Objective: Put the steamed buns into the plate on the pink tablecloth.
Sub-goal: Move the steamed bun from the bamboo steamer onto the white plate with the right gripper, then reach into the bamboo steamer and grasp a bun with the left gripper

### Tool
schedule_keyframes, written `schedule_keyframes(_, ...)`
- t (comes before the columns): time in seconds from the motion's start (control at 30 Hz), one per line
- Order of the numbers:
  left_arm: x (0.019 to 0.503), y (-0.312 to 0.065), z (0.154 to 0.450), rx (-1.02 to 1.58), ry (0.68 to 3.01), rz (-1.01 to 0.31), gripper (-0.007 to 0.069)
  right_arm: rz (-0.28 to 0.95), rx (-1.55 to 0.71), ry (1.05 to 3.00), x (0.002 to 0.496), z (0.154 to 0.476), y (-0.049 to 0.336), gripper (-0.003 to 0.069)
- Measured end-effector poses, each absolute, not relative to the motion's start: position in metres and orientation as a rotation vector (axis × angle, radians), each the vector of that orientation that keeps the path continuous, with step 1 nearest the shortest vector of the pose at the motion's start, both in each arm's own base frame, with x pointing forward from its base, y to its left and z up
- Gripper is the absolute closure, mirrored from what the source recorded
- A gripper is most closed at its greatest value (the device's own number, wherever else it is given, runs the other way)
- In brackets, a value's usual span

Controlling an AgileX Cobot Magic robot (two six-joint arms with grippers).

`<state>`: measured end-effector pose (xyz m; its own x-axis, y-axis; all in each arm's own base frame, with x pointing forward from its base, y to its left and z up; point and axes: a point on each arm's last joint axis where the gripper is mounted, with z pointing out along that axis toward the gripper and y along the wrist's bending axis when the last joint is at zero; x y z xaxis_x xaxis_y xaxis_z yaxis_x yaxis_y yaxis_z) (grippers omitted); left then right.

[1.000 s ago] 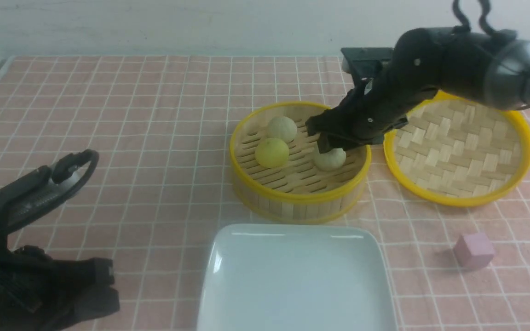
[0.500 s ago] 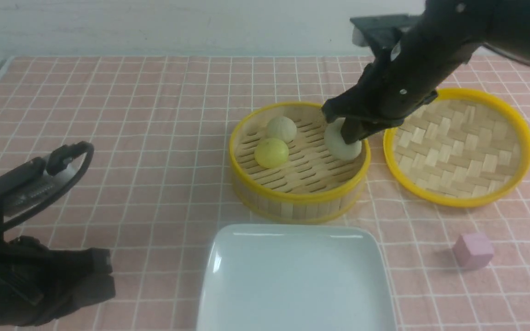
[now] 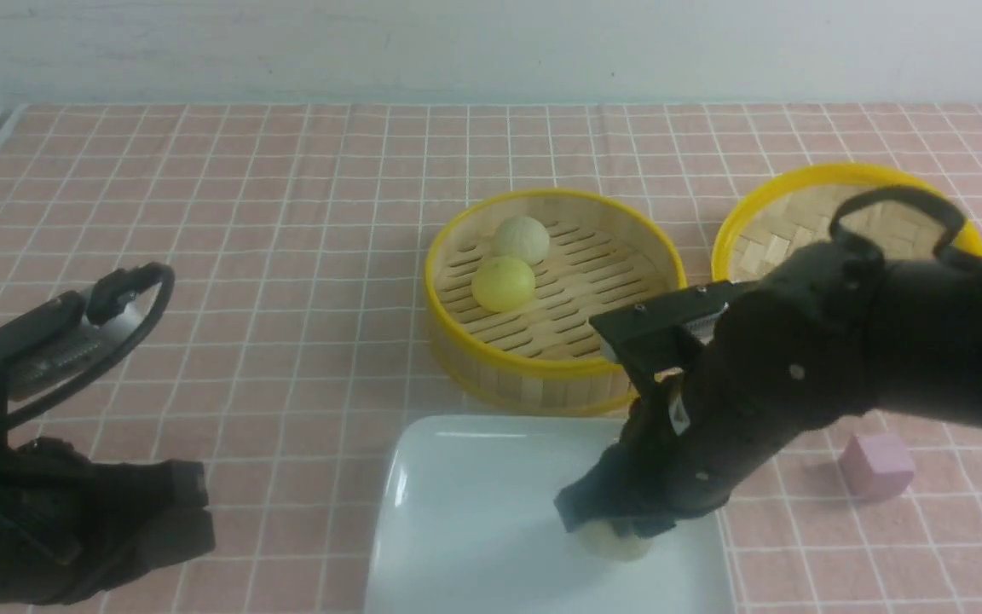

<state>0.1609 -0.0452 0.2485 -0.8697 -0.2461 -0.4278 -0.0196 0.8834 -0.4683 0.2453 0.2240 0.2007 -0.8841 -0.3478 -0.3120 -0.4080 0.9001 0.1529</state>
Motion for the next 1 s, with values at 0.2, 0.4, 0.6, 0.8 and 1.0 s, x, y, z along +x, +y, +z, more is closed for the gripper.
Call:
schedule_keyframes(0.2, 0.161, -0.044, 0.248, -0.171, 2.570, -0.597, 0.0561, 0.253, -0.623, 2.766, 0.249, 0.209, 0.224, 0.0286)
schedule_keyframes(0.4, 0.161, -0.042, 0.247, -0.152, 2.577, -0.570, 0.0556, 0.088, -0.721, 2.704, 0.237, 0.279, 0.200, 0.0445)
schedule_keyframes(0.6, 0.165, -0.042, 0.247, -0.104, 2.622, -0.543, 0.0554, 0.044, -0.673, 2.610, 0.181, 0.355, 0.141, 0.0658)
schedule_keyframes(0.8, 0.202, -0.054, 0.270, 0.005, 2.703, -0.611, 0.0553, 0.143, -0.595, 2.482, 0.115, 0.366, 0.082, 0.0669)
schedule_keyframes(1.0, 0.262, -0.115, 0.292, 0.329, 2.684, -0.687, 0.0550, 0.243, -0.555, 2.228, 0.073, 0.337, 0.043, 0.0664)
